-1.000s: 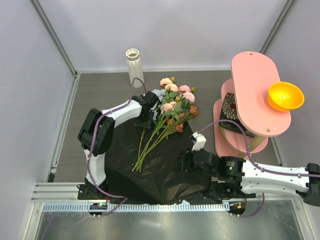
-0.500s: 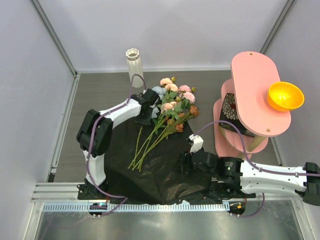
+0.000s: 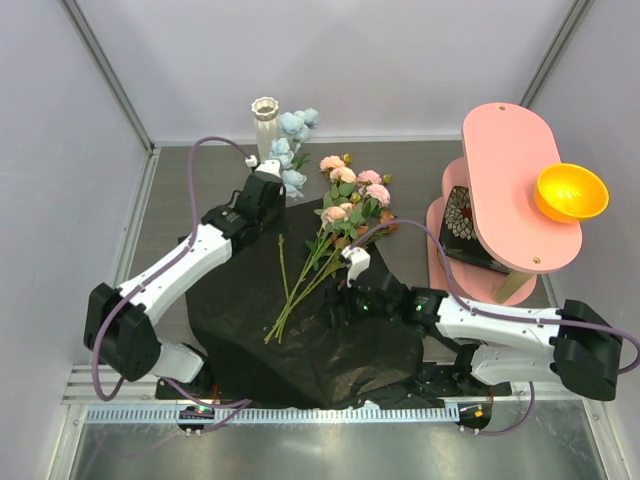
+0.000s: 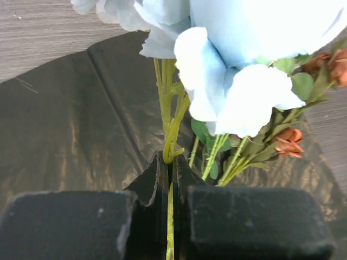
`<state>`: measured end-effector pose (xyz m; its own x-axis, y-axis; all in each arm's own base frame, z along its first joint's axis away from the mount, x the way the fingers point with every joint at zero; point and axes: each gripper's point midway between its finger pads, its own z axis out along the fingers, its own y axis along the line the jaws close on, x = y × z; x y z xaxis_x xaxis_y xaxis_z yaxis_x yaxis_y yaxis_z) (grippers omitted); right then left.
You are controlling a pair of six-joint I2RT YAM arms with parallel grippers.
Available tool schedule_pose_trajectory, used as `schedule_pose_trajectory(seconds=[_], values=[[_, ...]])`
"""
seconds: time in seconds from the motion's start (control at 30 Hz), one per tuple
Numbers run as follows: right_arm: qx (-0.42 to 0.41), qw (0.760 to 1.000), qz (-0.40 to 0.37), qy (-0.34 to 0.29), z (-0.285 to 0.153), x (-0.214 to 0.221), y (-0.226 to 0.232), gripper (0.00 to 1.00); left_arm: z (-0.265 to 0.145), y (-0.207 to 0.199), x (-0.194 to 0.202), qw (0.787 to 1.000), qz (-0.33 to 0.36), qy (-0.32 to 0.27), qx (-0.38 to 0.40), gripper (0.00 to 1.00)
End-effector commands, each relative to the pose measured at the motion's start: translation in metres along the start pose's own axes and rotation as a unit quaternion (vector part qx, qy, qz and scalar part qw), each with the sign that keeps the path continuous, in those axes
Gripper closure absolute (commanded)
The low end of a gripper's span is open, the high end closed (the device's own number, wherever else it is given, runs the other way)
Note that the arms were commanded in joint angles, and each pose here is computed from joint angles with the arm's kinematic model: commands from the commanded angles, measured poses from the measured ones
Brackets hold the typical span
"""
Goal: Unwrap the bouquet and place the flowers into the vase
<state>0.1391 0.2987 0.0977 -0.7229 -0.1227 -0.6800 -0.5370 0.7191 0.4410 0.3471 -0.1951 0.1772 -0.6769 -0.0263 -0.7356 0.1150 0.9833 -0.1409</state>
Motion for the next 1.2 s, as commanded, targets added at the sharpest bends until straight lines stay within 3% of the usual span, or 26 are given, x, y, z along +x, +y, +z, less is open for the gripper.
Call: schedule_pose_trajectory(seconds=[0.0,0.07,0.23,0.33,0.4,0.43,0.47,0.5,0.57,0.6,0.7,0.87,1.03,1.17], values=[[-0.097,0.993,-0.020,-0.070,0.011,-0.078,0.039,0.20,-0.030,-0.027,-0.033,0.990,-0.079,-0.076,0.090,1.00],[-0.118,0.988,-0.030,-0.096,0.013,-0.108,0.045,0.19,-0.042,-0.033,-0.035,0.983,-0.111,-0.084,0.120,1.00],[-0.123,0.988,-0.052,-0.079,0.039,-0.122,0.043,0.18,-0.072,-0.063,-0.038,0.955,-0.173,-0.091,0.223,1.00],[-0.152,0.984,-0.060,-0.069,0.043,-0.123,0.055,0.24,-0.080,-0.069,-0.037,0.937,-0.209,-0.105,0.261,1.00],[-0.159,0.982,-0.063,-0.073,0.042,-0.122,0.056,0.45,-0.082,-0.069,-0.036,0.933,-0.214,-0.107,0.267,1.00],[-0.155,0.983,-0.064,-0.076,0.041,-0.122,0.054,0.60,-0.083,-0.069,-0.036,0.934,-0.212,-0.107,0.268,1.00],[-0.139,0.985,-0.065,-0.082,0.039,-0.122,0.048,0.93,-0.087,-0.071,-0.036,0.932,-0.210,-0.104,0.276,1.00],[-0.131,0.985,-0.075,-0.085,0.037,-0.121,0.044,0.99,-0.088,-0.069,-0.036,0.932,-0.210,-0.102,0.276,0.99],[-0.128,0.983,-0.098,-0.084,0.029,-0.118,0.041,0.99,-0.096,-0.067,-0.037,0.928,-0.214,-0.102,0.289,0.89],[-0.130,0.982,-0.109,-0.084,0.026,-0.116,0.041,0.99,-0.099,-0.064,-0.039,0.924,-0.220,-0.100,0.296,0.74],[-0.145,0.974,-0.152,-0.091,0.013,-0.113,0.043,0.99,-0.109,-0.059,-0.040,0.907,-0.250,-0.084,0.329,0.54],[-0.149,0.967,-0.178,-0.100,-0.001,-0.114,0.045,0.99,-0.121,-0.055,-0.035,0.889,-0.266,-0.066,0.366,0.42],[-0.154,0.967,-0.183,-0.088,-0.002,-0.112,0.047,0.99,-0.146,-0.074,-0.045,0.868,-0.216,-0.083,0.440,0.39],[-0.163,0.964,-0.193,-0.084,-0.004,-0.111,0.049,0.99,-0.147,-0.072,-0.047,0.879,-0.196,-0.085,0.427,0.53]])
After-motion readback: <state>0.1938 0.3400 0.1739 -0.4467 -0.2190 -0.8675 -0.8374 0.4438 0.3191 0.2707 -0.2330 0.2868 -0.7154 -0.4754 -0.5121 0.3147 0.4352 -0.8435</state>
